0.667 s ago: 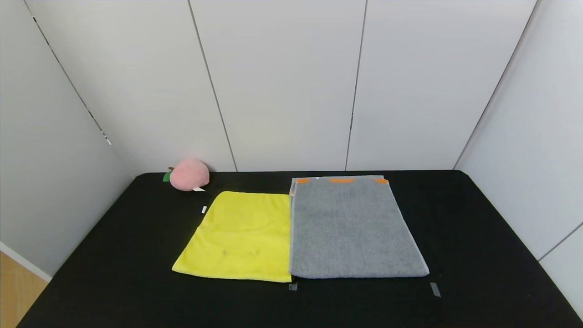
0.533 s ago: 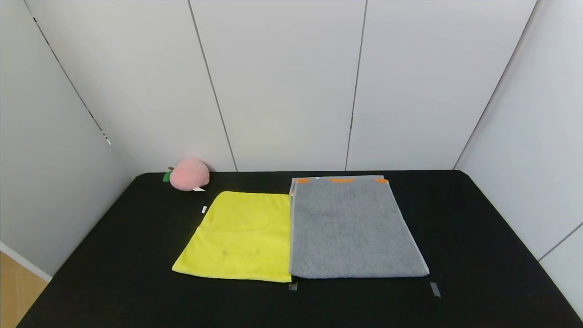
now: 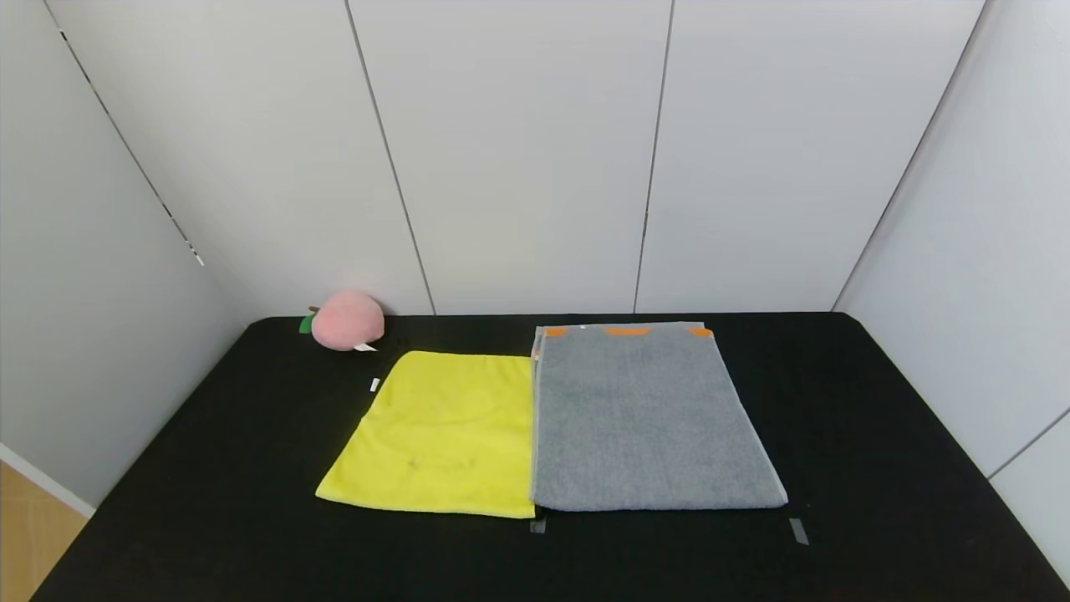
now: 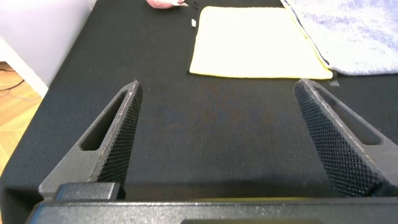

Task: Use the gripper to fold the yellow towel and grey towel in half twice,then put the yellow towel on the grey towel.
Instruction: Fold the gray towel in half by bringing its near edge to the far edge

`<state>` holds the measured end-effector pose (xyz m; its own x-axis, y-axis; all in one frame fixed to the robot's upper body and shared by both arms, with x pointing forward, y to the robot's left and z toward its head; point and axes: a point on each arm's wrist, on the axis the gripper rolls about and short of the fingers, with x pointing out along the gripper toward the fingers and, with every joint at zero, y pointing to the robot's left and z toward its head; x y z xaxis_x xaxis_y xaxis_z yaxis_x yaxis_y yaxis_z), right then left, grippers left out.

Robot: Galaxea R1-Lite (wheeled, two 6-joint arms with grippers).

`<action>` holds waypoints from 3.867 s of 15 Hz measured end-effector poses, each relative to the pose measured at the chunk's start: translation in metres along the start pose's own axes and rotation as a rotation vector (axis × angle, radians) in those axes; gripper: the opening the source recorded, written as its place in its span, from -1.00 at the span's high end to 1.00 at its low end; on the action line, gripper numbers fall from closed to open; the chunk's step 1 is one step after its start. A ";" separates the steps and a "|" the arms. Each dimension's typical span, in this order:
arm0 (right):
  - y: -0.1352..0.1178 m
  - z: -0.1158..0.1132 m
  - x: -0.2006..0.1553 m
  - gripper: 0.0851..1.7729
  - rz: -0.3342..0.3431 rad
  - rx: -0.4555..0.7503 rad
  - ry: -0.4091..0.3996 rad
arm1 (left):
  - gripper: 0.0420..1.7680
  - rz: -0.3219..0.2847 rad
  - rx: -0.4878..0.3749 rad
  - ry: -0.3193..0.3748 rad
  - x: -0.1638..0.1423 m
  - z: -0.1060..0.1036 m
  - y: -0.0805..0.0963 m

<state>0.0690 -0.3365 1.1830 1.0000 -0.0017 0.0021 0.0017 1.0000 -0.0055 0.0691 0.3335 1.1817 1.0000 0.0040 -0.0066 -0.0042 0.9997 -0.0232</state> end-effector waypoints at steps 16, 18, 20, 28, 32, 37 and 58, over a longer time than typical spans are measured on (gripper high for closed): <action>0.000 0.000 0.000 -0.93 0.000 0.002 -0.001 | -0.94 0.002 0.052 0.000 0.000 0.000 0.000; 0.000 0.000 0.000 -0.93 0.000 0.003 -0.001 | -0.94 0.002 0.050 -0.008 0.000 0.001 0.000; 0.000 0.000 0.000 -0.93 0.000 0.003 -0.001 | -0.94 0.003 0.049 -0.069 -0.001 0.008 0.000; 0.000 0.033 -0.013 -0.93 0.019 0.032 -0.056 | -0.94 -0.031 0.079 -0.112 -0.009 0.029 -0.001; 0.000 0.059 -0.021 -0.93 0.033 0.031 -0.065 | -0.94 -0.110 0.092 -0.088 -0.018 0.042 -0.003; -0.001 0.108 -0.024 -0.93 0.043 0.034 -0.068 | -0.94 -0.124 0.100 -0.112 -0.020 0.081 -0.005; 0.005 0.205 0.200 -0.93 -0.019 0.168 0.430 | -0.94 -0.329 0.041 0.315 0.202 0.210 -0.048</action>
<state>0.2687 -0.3307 1.3880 0.9101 0.0130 -0.4143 0.0554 0.9867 0.1527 0.2724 0.2913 1.3910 0.8972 -0.3149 -0.3096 0.3201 0.9467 -0.0353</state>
